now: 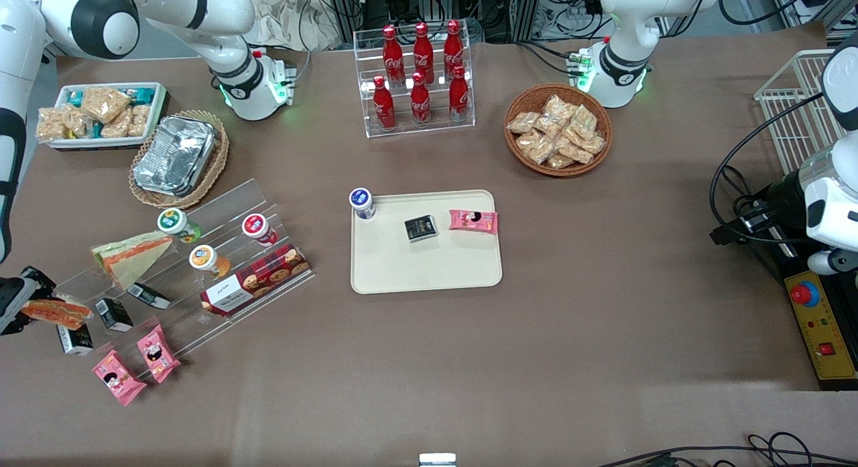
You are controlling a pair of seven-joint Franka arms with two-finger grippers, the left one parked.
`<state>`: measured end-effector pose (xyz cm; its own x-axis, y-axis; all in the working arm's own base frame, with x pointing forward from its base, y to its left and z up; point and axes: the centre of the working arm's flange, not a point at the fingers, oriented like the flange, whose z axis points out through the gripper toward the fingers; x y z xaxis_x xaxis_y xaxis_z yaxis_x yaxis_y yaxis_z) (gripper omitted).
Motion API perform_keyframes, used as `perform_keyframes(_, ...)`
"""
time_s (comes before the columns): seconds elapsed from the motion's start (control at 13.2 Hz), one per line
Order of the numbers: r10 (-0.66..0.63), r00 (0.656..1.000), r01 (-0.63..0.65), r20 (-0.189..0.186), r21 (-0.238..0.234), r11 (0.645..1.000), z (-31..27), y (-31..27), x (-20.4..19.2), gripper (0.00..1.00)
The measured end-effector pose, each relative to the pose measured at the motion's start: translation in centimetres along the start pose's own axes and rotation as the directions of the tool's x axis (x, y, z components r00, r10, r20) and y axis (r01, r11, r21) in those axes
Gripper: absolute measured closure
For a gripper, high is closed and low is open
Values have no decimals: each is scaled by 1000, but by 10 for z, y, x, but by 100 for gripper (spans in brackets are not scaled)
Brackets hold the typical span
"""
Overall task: Place sandwich on tray
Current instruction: 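Close the right gripper on the wrapped sandwich and lift it, then carry the sandwich with the right gripper over to the cream tray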
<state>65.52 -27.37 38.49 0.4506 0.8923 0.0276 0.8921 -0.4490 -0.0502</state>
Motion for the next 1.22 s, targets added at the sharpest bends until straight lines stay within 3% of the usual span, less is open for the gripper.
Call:
perform_keyframes(0.23, -43, 999, 43, -18, -12, 999, -45, -11, 26, 78)
perform_keyframes(0.38, -48, 999, 46, -27, -45, 998, -82, -22, 62, 78)
perform_keyframes(0.53, -2, 1000, 1, -18, -35, 999, -104, -39, 107, 78)
perform_keyframes(0.91, 35, 999, -34, 15, -32, 999, -102, -97, 263, 78)
perform_keyframes(1.22, 56, 998, -56, 14, -28, 998, -94, -146, 349, 78)
